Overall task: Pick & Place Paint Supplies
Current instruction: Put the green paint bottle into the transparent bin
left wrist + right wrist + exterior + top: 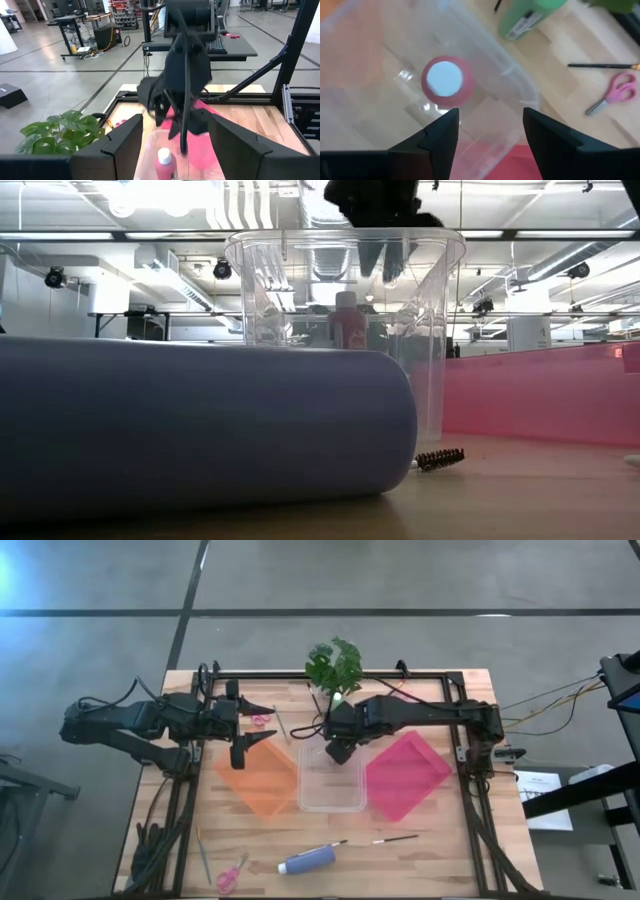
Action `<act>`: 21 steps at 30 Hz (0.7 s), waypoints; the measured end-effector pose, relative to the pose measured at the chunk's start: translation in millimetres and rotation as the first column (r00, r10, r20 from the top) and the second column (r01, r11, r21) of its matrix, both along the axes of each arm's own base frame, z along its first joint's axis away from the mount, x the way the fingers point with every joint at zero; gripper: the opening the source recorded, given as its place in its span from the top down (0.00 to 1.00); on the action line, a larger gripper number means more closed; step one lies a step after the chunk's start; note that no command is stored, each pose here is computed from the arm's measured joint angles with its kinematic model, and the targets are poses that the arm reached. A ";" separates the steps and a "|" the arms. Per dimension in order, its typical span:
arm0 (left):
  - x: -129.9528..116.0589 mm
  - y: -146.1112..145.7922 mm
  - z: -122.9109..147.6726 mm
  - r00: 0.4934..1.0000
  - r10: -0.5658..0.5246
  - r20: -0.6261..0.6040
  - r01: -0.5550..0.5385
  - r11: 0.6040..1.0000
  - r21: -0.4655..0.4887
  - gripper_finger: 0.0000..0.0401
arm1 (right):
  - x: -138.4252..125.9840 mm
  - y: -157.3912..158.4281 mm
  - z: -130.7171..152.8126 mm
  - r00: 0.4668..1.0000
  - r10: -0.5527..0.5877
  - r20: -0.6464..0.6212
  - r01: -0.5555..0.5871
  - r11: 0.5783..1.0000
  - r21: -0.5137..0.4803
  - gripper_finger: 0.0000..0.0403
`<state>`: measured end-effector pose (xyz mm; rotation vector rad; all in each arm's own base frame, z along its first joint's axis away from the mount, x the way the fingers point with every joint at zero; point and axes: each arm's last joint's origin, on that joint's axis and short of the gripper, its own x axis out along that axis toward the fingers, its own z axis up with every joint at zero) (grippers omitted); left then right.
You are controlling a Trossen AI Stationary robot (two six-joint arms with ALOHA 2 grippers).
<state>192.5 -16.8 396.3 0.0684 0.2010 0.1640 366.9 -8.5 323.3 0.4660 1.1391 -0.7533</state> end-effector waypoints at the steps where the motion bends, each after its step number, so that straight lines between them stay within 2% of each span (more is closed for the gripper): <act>1: 0.0 0.0 0.0 1.000 0.000 0.000 0.000 1.000 0.000 0.42 | -3.5 -0.3 5.0 1.000 -0.010 0.019 0.010 1.000 -0.009 0.46; 6: 0.0 0.0 0.0 1.000 0.003 0.001 -0.003 1.000 -0.007 0.42 | -12.8 -12.3 17.4 0.990 -0.060 0.129 0.061 0.998 0.000 0.46; 10: 0.0 0.3 0.3 1.000 0.015 0.006 -0.015 1.000 -0.014 0.42 | -12.1 -32.1 15.3 0.972 -0.138 0.188 0.122 0.988 0.094 0.46; 15: 0.0 0.4 0.6 1.000 0.021 0.011 -0.021 0.999 -0.025 0.42 | -15.7 -65.6 7.2 0.926 -0.329 0.184 0.278 0.926 0.257 0.46; 18: 0.3 0.4 1.9 0.999 0.022 0.026 -0.021 0.999 -0.033 0.42 | -17.9 -81.8 6.9 0.911 -0.367 0.188 0.296 0.899 0.321 0.46; 21: 0.5 0.5 2.8 0.999 0.023 0.035 -0.022 0.999 -0.034 0.42 | -18.0 -90.1 11.2 0.896 -0.387 0.216 0.306 0.892 0.333 0.46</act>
